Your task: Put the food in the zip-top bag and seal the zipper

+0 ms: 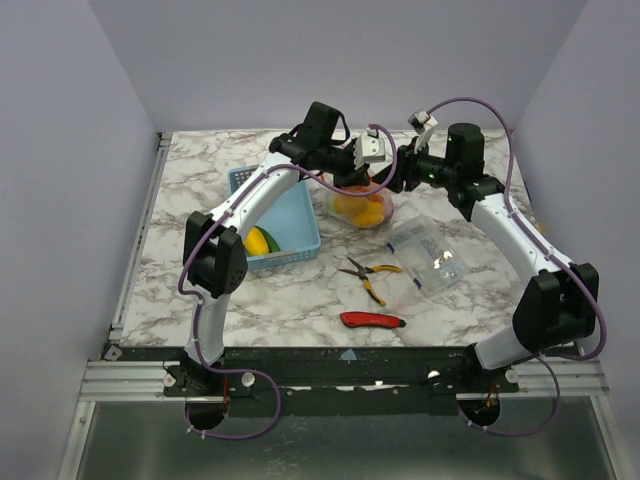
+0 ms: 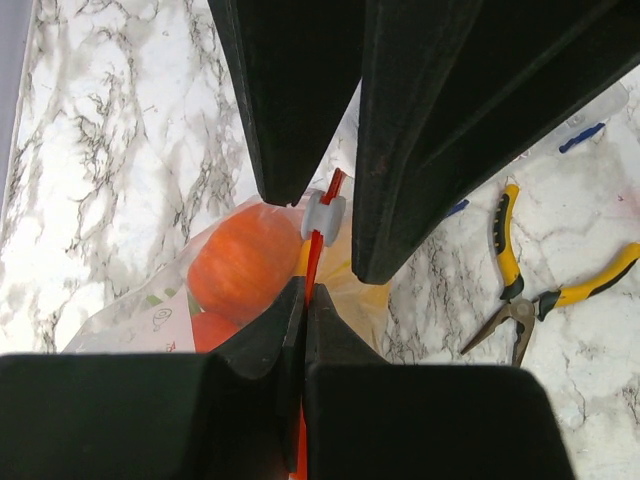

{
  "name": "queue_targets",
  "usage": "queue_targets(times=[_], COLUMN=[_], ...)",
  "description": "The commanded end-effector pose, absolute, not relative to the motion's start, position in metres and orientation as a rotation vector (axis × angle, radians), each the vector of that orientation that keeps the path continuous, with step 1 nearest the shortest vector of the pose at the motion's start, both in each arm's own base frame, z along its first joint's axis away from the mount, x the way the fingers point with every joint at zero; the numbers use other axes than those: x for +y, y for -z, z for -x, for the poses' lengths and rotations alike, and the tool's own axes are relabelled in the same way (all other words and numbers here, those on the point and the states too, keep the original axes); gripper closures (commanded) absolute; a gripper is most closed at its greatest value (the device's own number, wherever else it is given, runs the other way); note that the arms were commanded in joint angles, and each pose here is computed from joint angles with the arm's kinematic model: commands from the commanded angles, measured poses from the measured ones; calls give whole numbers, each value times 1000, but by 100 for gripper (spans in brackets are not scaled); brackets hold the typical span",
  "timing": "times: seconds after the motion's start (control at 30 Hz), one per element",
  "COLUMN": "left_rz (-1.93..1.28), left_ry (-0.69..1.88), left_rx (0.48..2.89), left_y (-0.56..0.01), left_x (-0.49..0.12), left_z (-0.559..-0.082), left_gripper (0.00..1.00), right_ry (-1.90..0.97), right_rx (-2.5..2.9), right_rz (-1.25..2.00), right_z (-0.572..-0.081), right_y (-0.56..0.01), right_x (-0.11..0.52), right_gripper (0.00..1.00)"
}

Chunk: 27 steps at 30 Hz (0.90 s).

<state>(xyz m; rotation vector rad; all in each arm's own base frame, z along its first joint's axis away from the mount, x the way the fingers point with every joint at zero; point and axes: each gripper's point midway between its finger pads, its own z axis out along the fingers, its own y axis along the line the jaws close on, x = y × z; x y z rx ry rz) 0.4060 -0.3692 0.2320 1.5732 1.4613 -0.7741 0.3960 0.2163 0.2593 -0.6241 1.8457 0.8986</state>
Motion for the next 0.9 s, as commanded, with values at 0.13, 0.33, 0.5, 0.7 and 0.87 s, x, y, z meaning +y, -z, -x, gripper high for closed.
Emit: queue_targets(times=[0.13, 0.33, 0.5, 0.7, 0.87], left_rz=[-1569, -1575, -1581, -1578, -1574], left_ry=[792, 800, 807, 817, 832], left_rx=[1374, 1374, 1368, 1354, 1342], left_y=[-262, -261, -261, -264, -268], left_x=[-368, -369, -369, -368, -367], left_z=[-398, -396, -395, -394, -392], left_gripper=[100, 100, 100, 100, 100], right_ry=[-854, -845, -842, -854, -854], right_rx=[1852, 1839, 1847, 1839, 1837], right_rz=[658, 664, 669, 674, 676], right_z=[-396, -395, -396, -399, -401], right_y=[-259, -261, -258, -260, -260], right_x=[219, 219, 220, 223, 224], right_gripper=[70, 70, 72, 84, 90])
